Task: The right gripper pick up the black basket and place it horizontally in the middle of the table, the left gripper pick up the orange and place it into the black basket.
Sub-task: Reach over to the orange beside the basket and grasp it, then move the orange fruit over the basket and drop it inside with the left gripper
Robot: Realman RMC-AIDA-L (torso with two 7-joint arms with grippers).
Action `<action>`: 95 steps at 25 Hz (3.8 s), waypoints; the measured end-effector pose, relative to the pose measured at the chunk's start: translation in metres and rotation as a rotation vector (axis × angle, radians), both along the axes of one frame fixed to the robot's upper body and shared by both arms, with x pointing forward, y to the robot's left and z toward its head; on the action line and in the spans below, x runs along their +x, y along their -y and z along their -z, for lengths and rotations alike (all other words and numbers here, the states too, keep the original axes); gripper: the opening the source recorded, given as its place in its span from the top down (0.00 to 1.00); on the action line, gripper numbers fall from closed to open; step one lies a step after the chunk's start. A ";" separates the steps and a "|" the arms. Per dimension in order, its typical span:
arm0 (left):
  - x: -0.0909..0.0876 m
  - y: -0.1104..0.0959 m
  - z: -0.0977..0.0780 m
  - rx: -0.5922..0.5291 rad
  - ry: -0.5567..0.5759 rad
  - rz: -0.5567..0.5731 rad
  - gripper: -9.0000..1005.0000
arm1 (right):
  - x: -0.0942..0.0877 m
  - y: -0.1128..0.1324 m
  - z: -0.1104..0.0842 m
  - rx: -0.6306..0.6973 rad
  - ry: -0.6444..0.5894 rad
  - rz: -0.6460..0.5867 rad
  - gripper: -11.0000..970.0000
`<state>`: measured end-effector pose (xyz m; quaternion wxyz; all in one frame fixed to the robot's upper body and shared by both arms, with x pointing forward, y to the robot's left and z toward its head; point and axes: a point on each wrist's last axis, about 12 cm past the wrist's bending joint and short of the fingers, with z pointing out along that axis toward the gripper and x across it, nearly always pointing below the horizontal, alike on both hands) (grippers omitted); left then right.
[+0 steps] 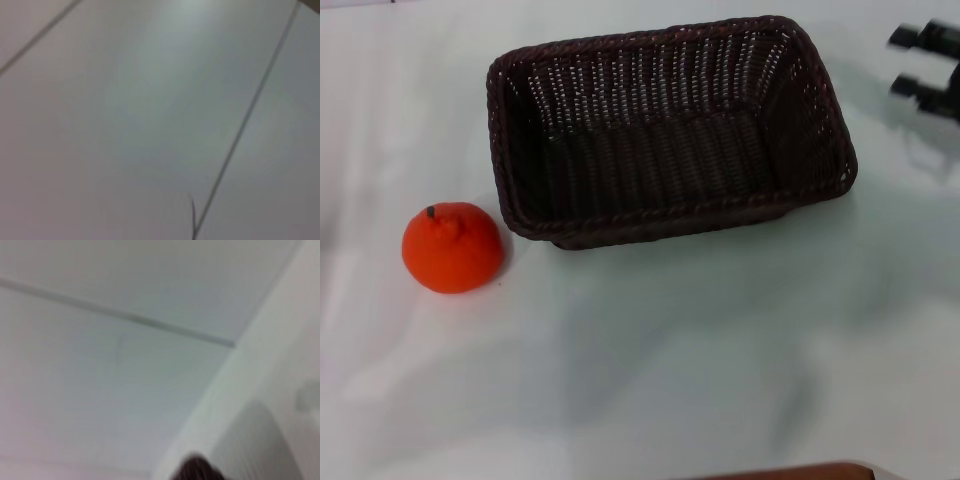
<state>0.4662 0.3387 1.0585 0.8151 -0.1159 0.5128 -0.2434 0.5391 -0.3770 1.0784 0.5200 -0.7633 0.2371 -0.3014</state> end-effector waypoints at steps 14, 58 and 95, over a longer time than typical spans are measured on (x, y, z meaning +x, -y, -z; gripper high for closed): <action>-0.065 -0.015 0.028 0.252 -0.241 0.249 0.20 | 0.040 -0.010 -0.031 -0.192 0.599 0.341 0.21; -0.038 0.034 0.065 0.537 -0.488 0.531 0.20 | 0.073 -0.117 -0.018 -0.228 0.711 0.245 0.21; -0.038 0.007 0.028 0.381 -0.236 0.349 0.83 | 0.073 -0.112 -0.018 -0.226 0.709 0.289 0.21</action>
